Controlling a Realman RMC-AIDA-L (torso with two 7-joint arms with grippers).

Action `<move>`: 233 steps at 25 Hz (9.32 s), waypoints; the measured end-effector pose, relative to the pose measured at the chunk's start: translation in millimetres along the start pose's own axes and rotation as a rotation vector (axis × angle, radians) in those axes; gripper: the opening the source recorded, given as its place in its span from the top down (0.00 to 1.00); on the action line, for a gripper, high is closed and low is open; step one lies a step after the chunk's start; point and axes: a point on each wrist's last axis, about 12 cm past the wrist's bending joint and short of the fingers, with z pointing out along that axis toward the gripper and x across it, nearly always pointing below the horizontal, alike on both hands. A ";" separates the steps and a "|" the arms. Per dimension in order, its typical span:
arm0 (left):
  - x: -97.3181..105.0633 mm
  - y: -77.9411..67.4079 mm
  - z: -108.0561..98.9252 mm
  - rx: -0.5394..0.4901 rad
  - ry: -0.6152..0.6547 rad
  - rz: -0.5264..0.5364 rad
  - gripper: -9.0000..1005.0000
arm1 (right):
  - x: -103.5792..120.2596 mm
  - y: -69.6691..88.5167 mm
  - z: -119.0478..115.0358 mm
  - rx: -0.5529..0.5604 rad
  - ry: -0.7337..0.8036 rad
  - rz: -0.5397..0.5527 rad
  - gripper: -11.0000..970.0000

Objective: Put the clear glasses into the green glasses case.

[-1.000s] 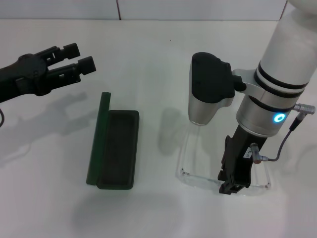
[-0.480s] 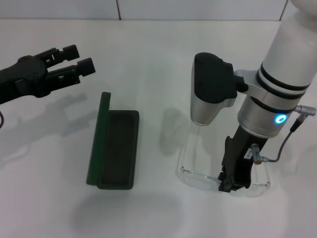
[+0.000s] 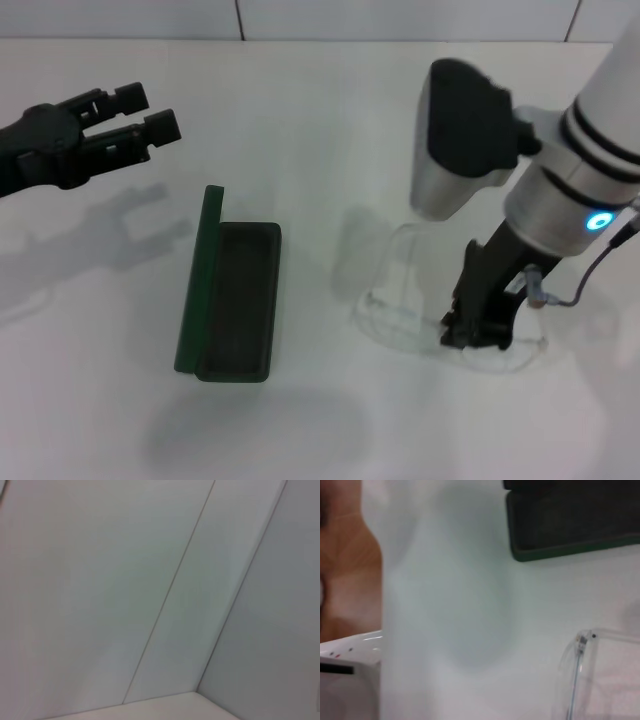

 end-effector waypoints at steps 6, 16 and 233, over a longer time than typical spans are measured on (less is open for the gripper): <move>-10.1 4.6 0.1 -0.042 0.037 0.041 0.16 | 15.4 -8.4 -31.1 0.183 -0.052 0.051 0.89; -35.0 3.6 13.9 -0.184 0.338 0.021 0.16 | 41.6 -37.0 -76.6 0.465 -0.140 0.153 0.92; 19.4 -91.2 236.6 0.047 0.846 0.848 0.95 | 226.6 -29.5 -77.2 0.503 -0.438 0.463 0.92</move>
